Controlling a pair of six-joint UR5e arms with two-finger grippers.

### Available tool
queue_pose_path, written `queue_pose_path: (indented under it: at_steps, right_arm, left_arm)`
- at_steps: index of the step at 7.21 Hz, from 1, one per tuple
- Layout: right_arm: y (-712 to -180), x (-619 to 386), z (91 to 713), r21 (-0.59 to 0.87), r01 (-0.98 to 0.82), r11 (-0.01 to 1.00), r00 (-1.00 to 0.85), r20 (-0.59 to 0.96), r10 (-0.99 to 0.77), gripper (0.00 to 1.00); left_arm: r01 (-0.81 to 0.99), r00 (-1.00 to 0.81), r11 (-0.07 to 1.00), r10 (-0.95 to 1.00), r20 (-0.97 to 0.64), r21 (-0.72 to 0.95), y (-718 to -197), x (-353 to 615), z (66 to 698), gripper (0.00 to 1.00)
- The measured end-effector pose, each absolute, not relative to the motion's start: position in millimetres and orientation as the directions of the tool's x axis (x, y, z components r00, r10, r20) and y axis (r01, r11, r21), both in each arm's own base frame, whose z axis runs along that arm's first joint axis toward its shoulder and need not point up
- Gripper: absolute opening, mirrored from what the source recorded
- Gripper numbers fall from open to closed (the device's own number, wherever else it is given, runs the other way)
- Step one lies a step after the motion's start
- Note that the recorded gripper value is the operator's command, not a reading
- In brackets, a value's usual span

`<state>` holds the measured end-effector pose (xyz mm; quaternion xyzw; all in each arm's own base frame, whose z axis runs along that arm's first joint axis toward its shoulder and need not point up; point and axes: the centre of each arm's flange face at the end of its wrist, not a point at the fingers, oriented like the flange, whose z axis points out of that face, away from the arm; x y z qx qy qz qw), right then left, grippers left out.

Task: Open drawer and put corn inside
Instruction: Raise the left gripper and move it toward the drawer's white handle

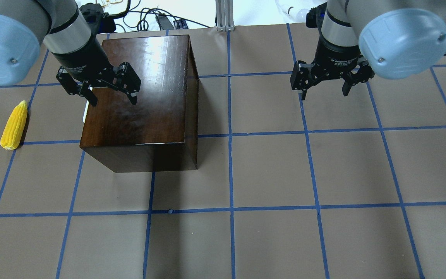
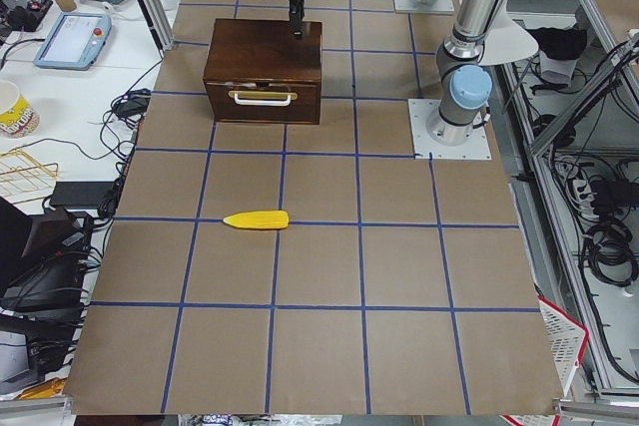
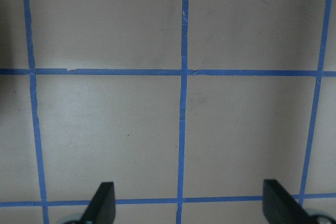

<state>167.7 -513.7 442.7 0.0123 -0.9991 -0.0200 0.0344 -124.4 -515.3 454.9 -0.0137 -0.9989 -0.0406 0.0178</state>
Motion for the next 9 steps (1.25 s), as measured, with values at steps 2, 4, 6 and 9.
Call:
queue_pose_path:
  at_steps: [2, 4, 6, 9]
  right_arm:
    - [-514, 168, 443, 0.041, -0.023, 0.999, -0.997, 0.068, -0.026, 1.0]
    - [-514, 168, 443, 0.041, -0.023, 0.999, -0.997, 0.068, -0.026, 1.0]
    - [-514, 168, 443, 0.04, -0.023, 0.999, -0.997, 0.068, -0.026, 1.0]
    - [-514, 168, 443, 0.041, -0.023, 0.999, -0.997, 0.068, -0.026, 1.0]
  left_arm:
    - [0.029, -0.999, 0.997, 0.026, 0.036, 0.078, -515, -124, 456, 1.0]
    - [0.031, -0.999, 0.997, 0.029, 0.037, 0.072, -515, -123, 459, 1.0]
    - [0.032, -0.999, 0.998, 0.029, 0.039, 0.061, -513, -122, 464, 1.0]
    - [0.025, -0.999, 0.999, 0.023, 0.036, 0.043, -509, -122, 472, 1.0]
